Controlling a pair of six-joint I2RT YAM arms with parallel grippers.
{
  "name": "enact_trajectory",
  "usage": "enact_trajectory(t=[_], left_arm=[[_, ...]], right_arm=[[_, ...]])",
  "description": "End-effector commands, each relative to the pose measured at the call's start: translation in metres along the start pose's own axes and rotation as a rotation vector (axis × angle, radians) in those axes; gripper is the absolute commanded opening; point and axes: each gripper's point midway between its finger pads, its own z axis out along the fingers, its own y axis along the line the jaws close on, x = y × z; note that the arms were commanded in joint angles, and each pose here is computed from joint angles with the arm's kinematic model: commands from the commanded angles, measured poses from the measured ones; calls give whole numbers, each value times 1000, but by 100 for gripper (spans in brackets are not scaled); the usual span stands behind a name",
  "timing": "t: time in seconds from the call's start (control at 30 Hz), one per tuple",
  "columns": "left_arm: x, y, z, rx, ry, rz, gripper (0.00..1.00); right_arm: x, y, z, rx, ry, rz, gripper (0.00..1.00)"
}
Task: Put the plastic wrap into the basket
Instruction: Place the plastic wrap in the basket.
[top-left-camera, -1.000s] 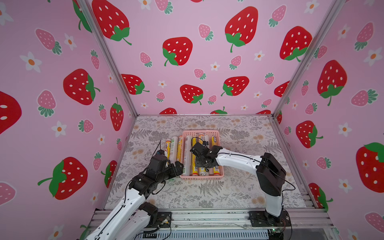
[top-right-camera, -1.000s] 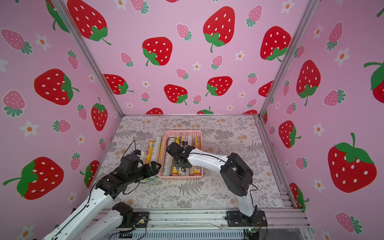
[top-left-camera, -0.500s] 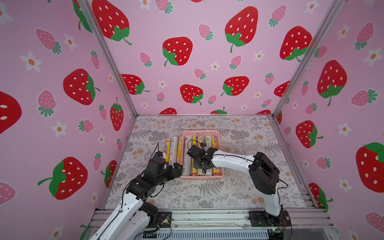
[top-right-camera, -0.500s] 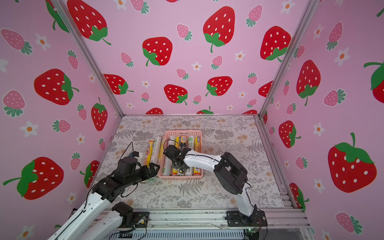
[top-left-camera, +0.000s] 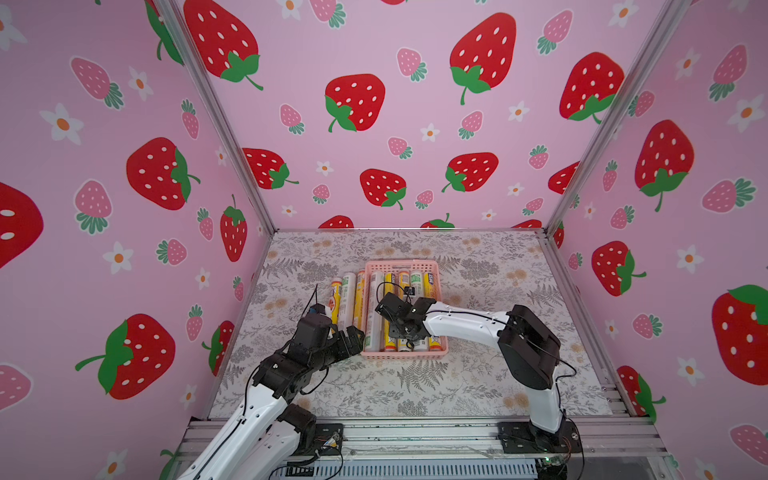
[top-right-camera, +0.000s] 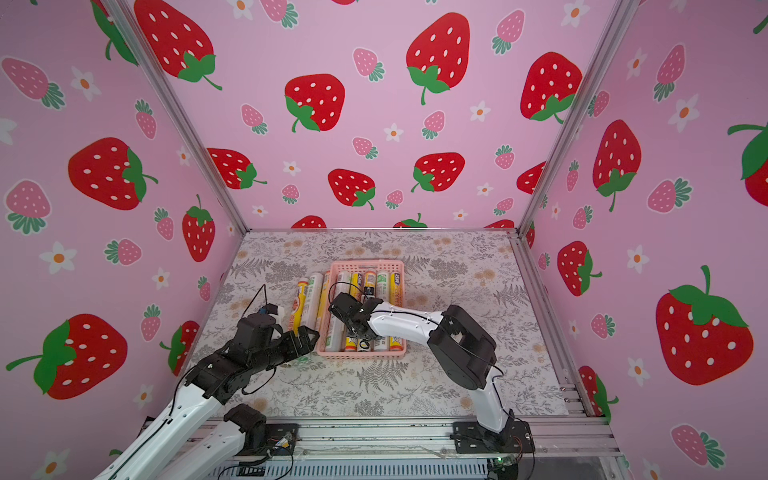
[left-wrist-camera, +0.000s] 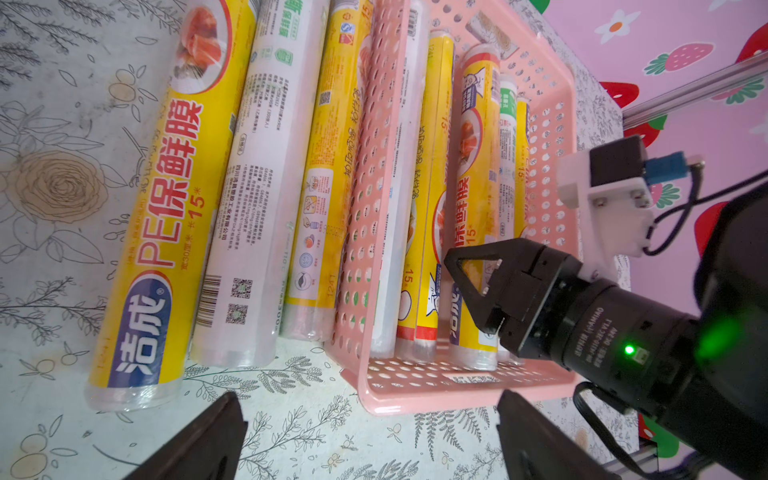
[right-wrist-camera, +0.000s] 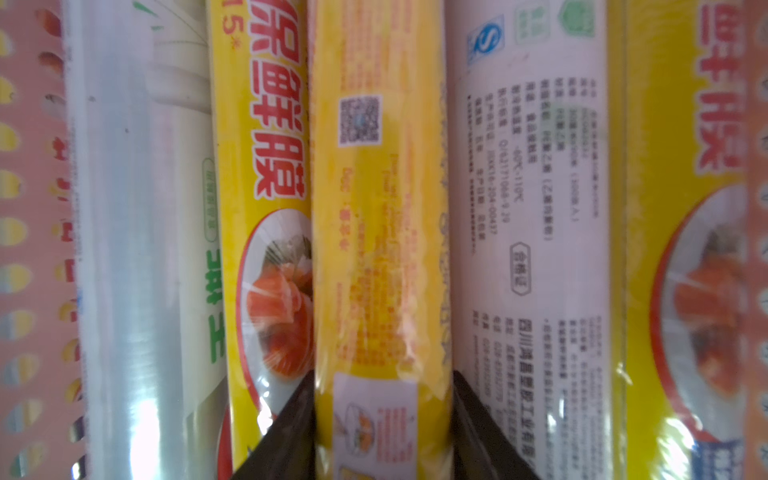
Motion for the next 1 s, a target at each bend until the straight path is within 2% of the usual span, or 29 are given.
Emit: enact_trajectory(t=[0.0,0.03,0.13,0.3,0.53,0.73,0.87,0.97], left_arm=[[-7,2,-5,-34,-17,-21,100],[-8,2,-6,-40,-14,-23,100],[-11,1,-7,-55,-10,-23,100],[-15,7,-12,-104,-18,-12,99],[-23,29,-15,-238,-44,2,100],[-32,53,-13,-395,-18,0,96],[-39,62,-3,-405,2,-56,96],[-44,68,4,-423,10,-46,92]], right_arm=[[1,-4,3,20,-5,-12,51],[1,-4,3,18,-7,-11,56],[-2,-3,-1,6,-17,-11,60],[-14,5,-19,-44,-53,-17,60],[-38,5,-67,-128,-129,-67,61],[-43,-23,-101,-178,-159,-109,61],[-42,-49,-109,-183,-159,-122,63],[-36,-64,-110,-185,-147,-134,63]])
